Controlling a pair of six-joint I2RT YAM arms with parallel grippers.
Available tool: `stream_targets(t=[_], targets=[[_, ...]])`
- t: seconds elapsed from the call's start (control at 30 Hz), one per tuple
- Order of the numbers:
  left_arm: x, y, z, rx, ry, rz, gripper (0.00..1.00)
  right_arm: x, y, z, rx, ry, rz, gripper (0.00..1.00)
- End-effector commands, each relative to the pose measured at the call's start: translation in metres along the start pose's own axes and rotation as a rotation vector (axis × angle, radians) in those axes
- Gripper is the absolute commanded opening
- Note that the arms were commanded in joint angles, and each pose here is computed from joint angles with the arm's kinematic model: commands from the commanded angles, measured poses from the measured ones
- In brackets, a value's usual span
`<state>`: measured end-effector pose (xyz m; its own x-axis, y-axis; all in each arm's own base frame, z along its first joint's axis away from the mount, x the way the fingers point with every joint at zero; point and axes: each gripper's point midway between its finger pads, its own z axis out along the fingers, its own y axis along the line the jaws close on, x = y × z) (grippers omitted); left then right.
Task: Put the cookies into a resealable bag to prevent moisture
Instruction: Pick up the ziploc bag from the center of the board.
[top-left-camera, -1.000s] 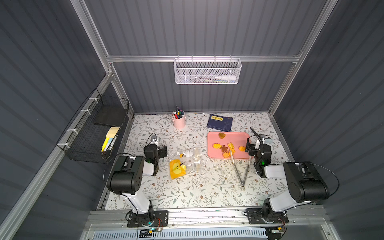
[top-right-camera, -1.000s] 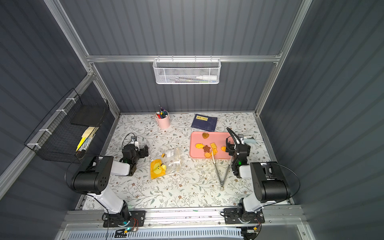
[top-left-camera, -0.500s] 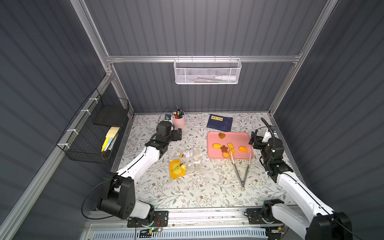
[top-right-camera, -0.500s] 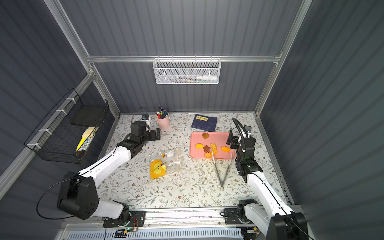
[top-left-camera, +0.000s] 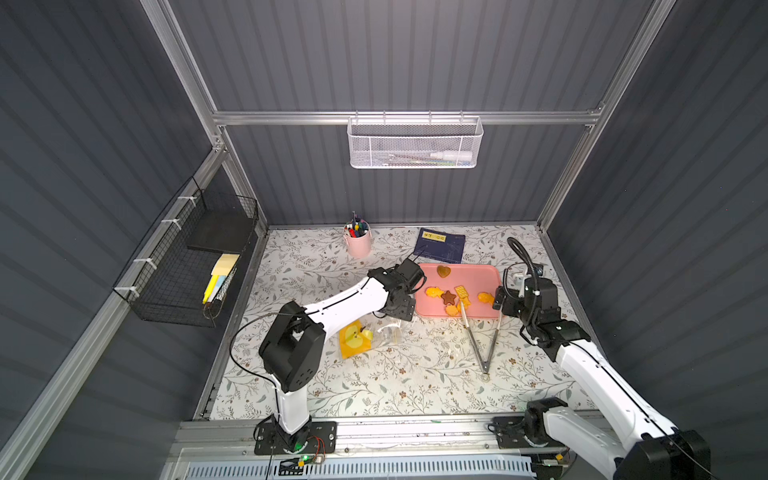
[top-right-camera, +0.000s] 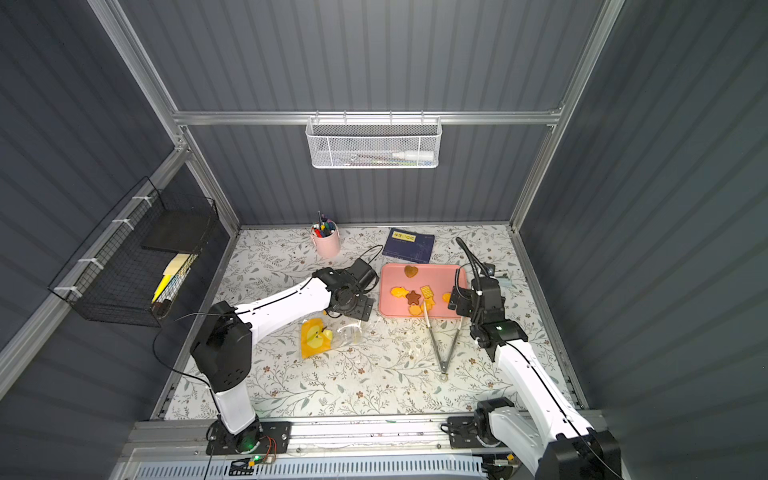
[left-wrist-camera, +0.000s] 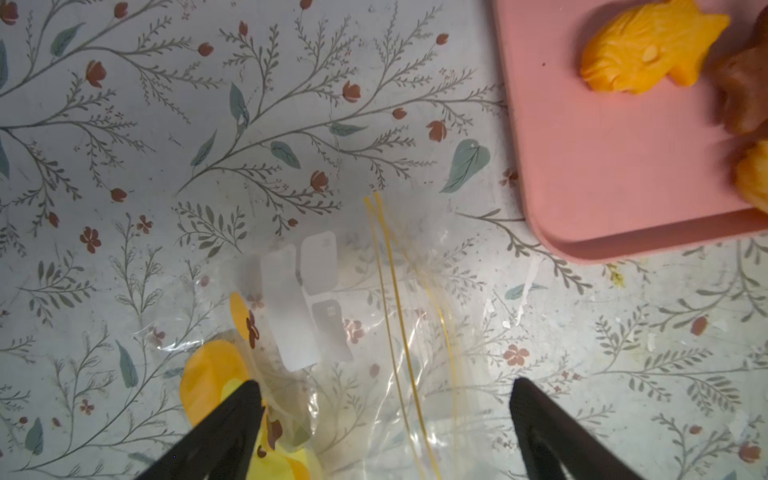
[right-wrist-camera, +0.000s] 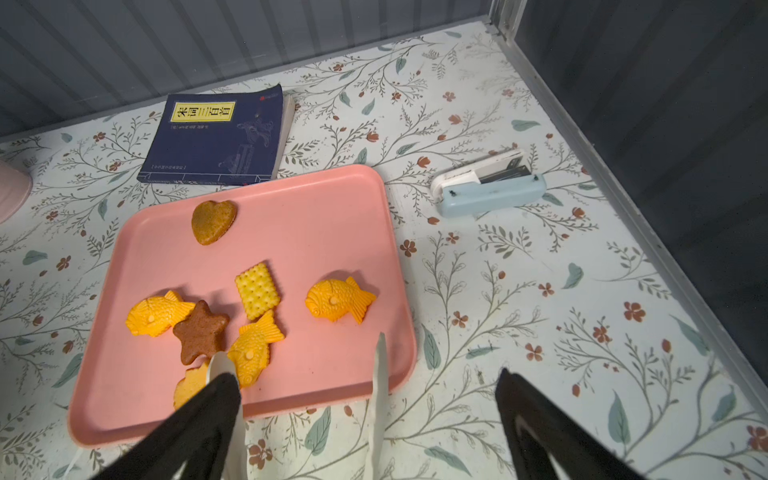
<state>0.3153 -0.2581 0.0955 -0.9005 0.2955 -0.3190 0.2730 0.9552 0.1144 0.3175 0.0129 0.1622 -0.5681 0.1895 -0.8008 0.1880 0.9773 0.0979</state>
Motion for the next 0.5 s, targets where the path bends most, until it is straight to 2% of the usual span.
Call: stream_targets(t=[0.0,0.17,0.37,0.47], targets=[[0.022,0.021,0.001,-0.123,0.125,-0.009,0.92,-0.004,0.005,-0.007,-0.015,0.011,0.014,0.99],[0.021,0.021,0.01,-0.152,0.149,0.0,0.84,-0.003,0.011,-0.009,-0.034,0.02,-0.004,0.99],[0.024,0.011,0.015,-0.118,0.18,-0.007,0.84,0.003,0.025,-0.012,-0.071,0.045,-0.032,0.99],[0.028,0.014,0.014,-0.131,0.2,0.004,0.69,0.007,0.039,-0.015,-0.111,0.062,-0.056,0.99]])
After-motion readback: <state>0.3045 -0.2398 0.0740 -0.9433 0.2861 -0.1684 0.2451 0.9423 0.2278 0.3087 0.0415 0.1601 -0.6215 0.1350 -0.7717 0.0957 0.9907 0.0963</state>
